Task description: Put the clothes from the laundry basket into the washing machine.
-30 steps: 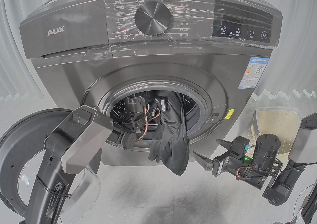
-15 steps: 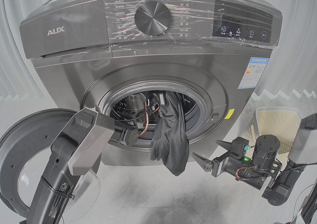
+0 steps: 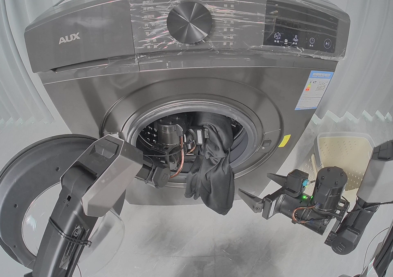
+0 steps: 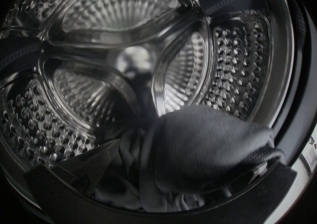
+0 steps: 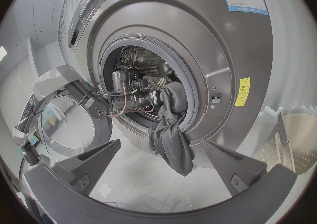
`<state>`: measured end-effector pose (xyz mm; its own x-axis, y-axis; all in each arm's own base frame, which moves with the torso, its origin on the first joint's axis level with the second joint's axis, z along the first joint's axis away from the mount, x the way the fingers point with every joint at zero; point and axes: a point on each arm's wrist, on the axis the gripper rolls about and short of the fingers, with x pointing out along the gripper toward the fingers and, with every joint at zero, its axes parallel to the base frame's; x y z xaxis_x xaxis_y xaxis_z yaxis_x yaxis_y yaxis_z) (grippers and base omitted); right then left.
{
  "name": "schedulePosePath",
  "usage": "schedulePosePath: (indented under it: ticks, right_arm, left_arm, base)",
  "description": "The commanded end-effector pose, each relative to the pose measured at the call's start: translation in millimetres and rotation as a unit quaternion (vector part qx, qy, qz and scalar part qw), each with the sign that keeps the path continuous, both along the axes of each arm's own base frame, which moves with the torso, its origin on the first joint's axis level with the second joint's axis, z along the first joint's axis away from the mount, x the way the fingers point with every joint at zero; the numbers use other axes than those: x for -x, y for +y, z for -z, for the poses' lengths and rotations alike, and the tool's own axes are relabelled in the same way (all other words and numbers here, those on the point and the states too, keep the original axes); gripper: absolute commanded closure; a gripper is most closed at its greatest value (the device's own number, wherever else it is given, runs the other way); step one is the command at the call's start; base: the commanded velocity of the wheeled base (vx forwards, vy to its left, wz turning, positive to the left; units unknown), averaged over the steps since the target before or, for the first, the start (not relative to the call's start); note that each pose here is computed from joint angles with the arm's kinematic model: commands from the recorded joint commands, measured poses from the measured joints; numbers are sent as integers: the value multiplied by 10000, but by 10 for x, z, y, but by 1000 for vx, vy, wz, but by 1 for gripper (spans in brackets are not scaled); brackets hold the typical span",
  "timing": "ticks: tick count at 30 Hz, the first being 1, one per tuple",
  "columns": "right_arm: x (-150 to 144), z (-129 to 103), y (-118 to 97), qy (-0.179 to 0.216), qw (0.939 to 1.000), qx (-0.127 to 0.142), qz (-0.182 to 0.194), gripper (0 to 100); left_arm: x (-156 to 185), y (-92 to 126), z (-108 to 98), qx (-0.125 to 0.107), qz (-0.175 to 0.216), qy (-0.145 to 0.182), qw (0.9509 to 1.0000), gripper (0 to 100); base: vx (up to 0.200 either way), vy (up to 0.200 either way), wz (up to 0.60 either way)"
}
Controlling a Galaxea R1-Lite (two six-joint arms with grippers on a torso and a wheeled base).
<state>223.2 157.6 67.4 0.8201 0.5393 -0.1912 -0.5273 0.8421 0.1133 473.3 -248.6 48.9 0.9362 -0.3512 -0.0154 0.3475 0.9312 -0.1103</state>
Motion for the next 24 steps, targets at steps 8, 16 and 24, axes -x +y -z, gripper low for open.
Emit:
schedulePosePath:
  ticks: [8, 16, 24]
  right_arm:
    - [-1, 8, 3, 14, 10000, 0, -1, 0]
    - [-1, 3, 2, 8, 10000, -5, -1, 0]
    - [23, 8, 37, 14, 10000, 0, -78, 0]
  left_arm:
    - [588, 10, 231, -754, 756, 1225, 9867, 0]
    - [656, 8, 238, -800, 958, 1284, 9838, 0]
    - [605, -164, 287, -710, 1236, 1137, 9832, 0]
  base:
    - [0, 0, 0]
    - [0, 0, 0]
    - [0, 0, 0]
